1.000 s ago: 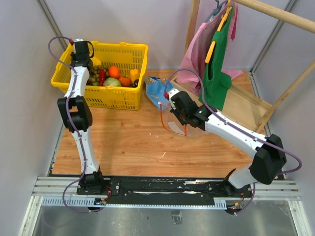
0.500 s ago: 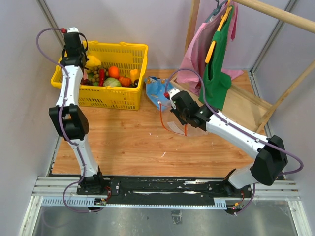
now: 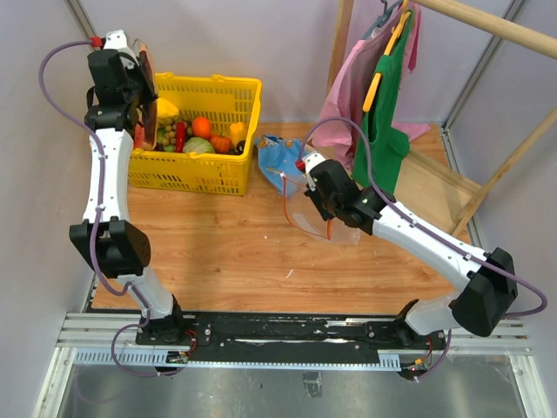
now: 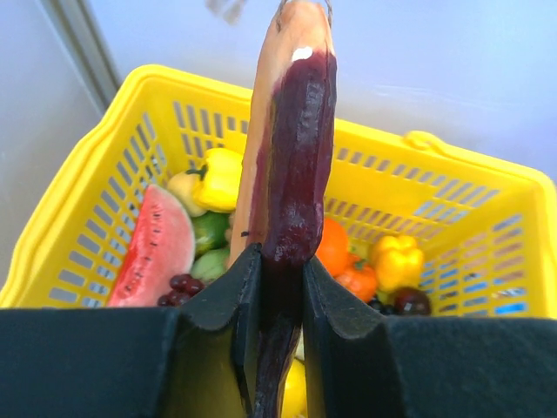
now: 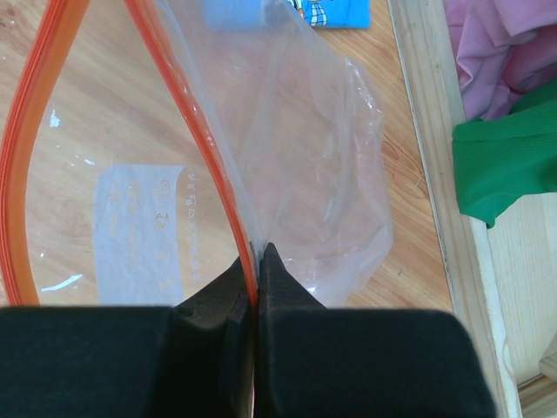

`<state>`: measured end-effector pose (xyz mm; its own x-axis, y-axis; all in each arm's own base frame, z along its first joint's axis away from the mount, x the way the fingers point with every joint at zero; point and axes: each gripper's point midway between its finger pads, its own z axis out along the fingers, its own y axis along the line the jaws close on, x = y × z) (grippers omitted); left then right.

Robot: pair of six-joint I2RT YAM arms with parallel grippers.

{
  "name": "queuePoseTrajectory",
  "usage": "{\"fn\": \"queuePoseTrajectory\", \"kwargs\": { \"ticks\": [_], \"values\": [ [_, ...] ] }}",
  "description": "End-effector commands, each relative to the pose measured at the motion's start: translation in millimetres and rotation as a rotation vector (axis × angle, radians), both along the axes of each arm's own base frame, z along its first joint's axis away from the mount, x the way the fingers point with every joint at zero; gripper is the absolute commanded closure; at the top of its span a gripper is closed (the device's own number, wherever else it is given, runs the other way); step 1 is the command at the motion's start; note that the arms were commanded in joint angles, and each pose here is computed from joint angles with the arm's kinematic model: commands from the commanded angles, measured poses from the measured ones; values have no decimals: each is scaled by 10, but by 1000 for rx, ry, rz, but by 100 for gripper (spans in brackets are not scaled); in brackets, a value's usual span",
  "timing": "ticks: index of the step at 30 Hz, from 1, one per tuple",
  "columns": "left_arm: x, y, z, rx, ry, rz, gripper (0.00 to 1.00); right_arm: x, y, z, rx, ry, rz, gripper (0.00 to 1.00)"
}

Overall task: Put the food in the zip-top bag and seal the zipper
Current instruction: Pick up the fake food from the bin.

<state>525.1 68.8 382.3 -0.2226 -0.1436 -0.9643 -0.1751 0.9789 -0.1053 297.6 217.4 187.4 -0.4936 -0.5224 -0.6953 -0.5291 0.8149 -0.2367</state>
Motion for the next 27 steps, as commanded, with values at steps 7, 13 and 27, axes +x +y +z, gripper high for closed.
{"fn": "queuePoseTrajectory", "kwargs": {
  "ticks": [7, 13, 27],
  "values": [
    [-517, -690, 731, -184, -197, -287, 100, -11, -38, 146, 103, -19, -72, 99],
    [-845, -1169, 856, -274, -223, -434, 100, 13, -57, 203, 141, -37, -124, 99],
    [-1563, -2432, 908, -458, -270, -711, 100, -6, 119, 236, 291, 29, -187, 99]
  ]
}}
